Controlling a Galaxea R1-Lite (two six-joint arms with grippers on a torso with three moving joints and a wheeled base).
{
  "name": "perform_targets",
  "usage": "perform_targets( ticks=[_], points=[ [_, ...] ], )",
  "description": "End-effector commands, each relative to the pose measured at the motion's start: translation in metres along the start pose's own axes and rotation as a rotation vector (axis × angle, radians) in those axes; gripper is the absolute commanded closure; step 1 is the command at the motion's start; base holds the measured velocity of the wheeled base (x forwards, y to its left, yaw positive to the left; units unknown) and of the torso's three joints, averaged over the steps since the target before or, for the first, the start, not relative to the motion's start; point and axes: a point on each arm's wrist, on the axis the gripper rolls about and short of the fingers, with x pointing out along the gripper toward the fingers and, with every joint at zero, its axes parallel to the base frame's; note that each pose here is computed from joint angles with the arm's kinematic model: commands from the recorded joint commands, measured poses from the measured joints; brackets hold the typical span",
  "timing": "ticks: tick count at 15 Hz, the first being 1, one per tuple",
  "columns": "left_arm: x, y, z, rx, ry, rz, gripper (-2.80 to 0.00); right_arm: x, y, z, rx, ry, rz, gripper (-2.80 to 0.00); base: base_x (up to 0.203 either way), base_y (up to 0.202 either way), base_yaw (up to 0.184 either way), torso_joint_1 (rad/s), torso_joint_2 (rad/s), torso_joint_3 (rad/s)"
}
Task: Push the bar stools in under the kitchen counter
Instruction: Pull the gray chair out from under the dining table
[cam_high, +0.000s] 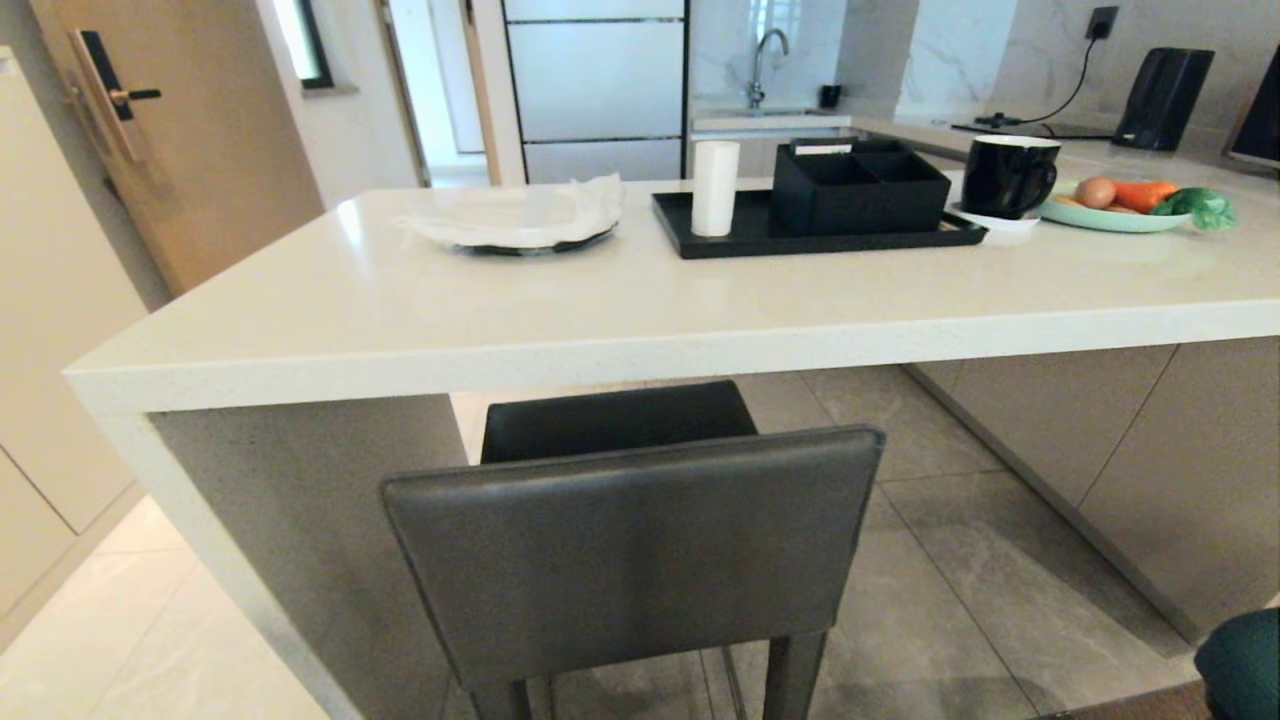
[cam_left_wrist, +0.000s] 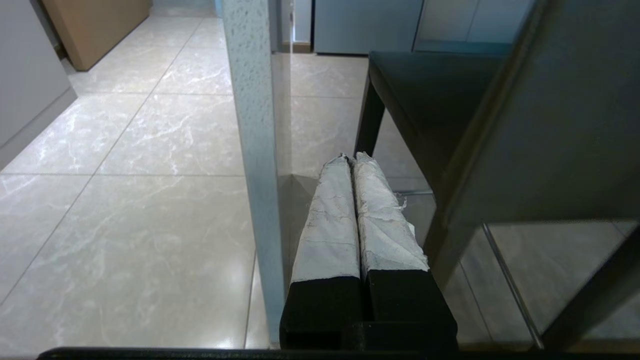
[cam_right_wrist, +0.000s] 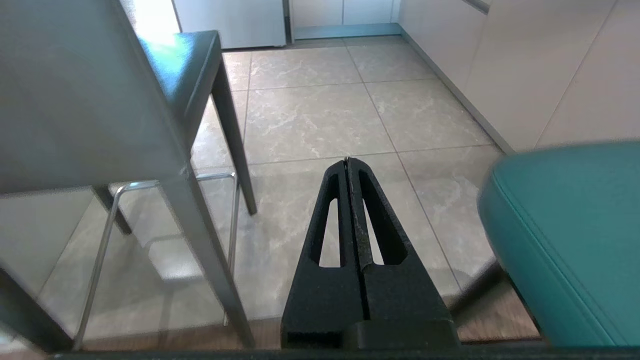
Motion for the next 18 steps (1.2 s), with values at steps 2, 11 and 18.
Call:
perform_targets(
  ticks=[2,11,18],
  points=[
    [0.0001,0.0,-0.0004,-0.002,0.001,0.001,0.0,0.0001,0.0,0.0001,-0.001,0.0,0.0,0.0,0.065,0.0,0.001,0.004,0.0,0.001],
    [0.0001,0.0001,-0.0004,-0.002,0.002,0.0,0.0,0.0001,0.0,0.0001,-0.001,0.0,0.0,0.0,0.0,0.0,0.0,0.0,0.0,0.0],
    [0.0001,0.0,-0.0004,-0.002,0.001,0.001,0.0,0.0001,0.0,0.0001,-0.001,0.0,0.0,0.0,-0.001,-0.012,0.0,0.0,0.0,0.0]
  ],
)
